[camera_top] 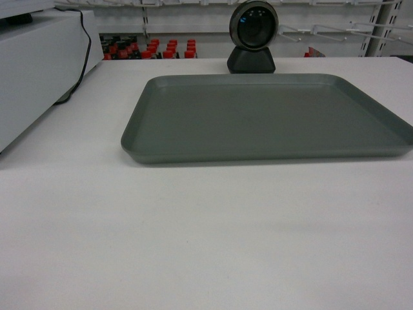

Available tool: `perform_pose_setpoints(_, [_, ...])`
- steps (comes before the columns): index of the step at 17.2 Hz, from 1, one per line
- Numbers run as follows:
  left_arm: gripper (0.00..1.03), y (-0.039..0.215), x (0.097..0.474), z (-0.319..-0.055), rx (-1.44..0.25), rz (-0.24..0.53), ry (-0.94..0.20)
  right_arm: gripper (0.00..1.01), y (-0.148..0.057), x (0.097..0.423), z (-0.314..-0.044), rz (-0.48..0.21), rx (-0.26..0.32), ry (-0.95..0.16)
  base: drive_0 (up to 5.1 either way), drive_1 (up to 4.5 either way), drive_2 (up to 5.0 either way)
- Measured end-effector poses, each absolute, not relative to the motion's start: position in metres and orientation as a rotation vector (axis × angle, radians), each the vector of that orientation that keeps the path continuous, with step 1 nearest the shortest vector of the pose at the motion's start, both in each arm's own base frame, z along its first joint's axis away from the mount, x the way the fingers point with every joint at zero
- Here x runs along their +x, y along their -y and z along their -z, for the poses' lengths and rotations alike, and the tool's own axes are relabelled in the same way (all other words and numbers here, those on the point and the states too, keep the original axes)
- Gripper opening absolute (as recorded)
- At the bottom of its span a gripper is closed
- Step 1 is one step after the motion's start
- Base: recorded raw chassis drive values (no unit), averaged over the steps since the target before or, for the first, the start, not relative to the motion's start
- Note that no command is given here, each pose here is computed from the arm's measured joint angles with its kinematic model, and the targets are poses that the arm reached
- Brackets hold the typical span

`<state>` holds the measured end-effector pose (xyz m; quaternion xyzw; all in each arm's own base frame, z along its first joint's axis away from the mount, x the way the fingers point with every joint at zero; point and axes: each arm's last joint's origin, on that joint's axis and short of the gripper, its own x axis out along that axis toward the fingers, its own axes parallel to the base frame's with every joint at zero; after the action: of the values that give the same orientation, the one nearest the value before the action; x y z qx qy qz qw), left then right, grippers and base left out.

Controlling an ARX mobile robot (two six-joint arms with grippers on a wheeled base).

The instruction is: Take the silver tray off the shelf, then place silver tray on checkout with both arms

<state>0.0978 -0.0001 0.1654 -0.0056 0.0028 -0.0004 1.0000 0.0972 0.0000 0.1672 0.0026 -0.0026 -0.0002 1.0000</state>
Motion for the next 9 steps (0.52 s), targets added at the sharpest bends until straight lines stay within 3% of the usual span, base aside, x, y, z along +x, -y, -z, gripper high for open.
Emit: perform_pose_setpoints(9, [0.98,0.0001,0.0978,-0.1656,-0.011,0.001,-0.003,0.98,0.0,0.0972,-0.1671,0.001,0.003,0.004,0.1,-4.11,4.3])
